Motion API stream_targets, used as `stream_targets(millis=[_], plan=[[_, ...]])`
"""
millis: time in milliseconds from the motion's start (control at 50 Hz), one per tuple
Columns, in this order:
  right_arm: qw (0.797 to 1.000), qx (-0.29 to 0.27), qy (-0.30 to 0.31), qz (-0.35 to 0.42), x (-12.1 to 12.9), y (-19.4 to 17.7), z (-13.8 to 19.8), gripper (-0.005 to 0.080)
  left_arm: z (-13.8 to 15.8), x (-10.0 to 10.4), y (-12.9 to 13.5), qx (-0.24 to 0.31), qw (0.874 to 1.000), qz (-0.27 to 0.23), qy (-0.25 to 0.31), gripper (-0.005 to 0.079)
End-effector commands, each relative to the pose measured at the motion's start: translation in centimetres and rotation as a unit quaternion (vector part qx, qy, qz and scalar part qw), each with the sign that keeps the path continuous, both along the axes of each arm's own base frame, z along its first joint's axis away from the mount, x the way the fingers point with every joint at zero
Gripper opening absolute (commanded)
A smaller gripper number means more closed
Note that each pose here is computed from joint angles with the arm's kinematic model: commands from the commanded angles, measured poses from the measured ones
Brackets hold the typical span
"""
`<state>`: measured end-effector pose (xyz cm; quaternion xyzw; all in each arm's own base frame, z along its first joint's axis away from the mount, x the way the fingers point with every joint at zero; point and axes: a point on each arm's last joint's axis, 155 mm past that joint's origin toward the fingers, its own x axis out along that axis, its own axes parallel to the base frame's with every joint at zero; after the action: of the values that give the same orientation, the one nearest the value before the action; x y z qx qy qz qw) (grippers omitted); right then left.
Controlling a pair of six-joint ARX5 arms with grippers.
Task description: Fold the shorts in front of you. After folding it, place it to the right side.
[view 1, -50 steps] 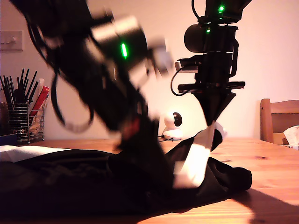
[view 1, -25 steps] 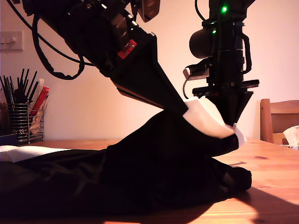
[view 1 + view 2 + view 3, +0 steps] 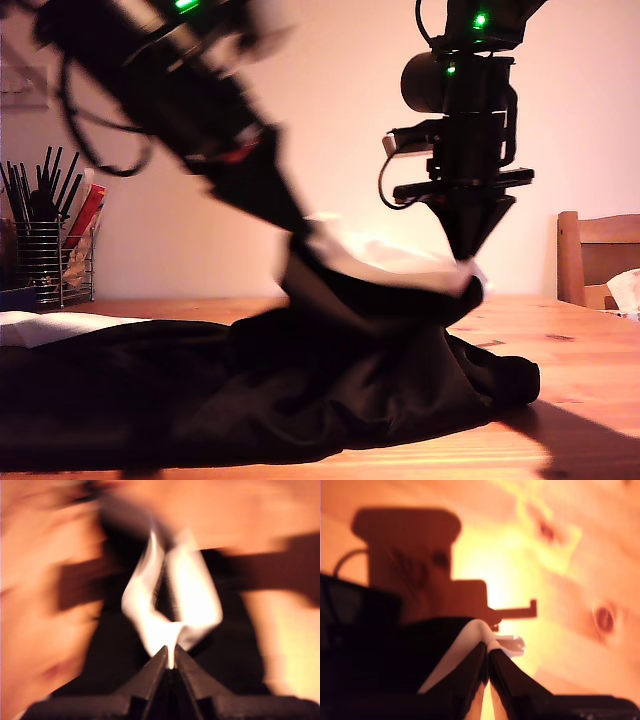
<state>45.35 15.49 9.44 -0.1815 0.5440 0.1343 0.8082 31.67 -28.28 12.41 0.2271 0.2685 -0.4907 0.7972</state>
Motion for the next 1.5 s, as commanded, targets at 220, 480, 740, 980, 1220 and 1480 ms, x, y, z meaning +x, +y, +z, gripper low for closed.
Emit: stream_targets(millis=[220, 480, 740, 980, 1220, 1480], plan=[[0.996, 0.060, -0.059, 0.001, 1.6, 3.3, 2.9, -0.0011, -3.3, 2.4, 2.3, 0.012, 0.999, 0.032, 0.028, -0.0022], [0.996, 0.064, -0.066, 0.008, 2.3, 4.4, 1.9, -0.0012, -3.2, 5.1, 4.0, 0.009, 0.998, 0.068, 0.002, -0.0022], [0.997, 0.060, -0.052, 0.005, 2.5, 4.7, 0.1, -0.0012, -2.6, 7.0, 5.7, 0.006, 0.995, 0.100, -0.018, -0.0022], [0.996, 0.066, -0.055, -0.001, 2.8, 4.9, -0.2, -0.0012, -2.2, 8.5, 7.3, 0.005, 0.992, 0.125, -0.034, -0.0022], [0.996, 0.070, -0.059, 0.001, 3.2, 5.8, -0.9, -0.0012, -1.8, 9.6, 8.0, -0.003, 0.989, 0.138, -0.048, -0.0022], [0.996, 0.071, -0.052, 0.002, 3.1, 6.8, -2.3, 0.0053, -1.2, 10.6, 9.0, -0.009, 0.986, 0.158, -0.060, 0.0182]])
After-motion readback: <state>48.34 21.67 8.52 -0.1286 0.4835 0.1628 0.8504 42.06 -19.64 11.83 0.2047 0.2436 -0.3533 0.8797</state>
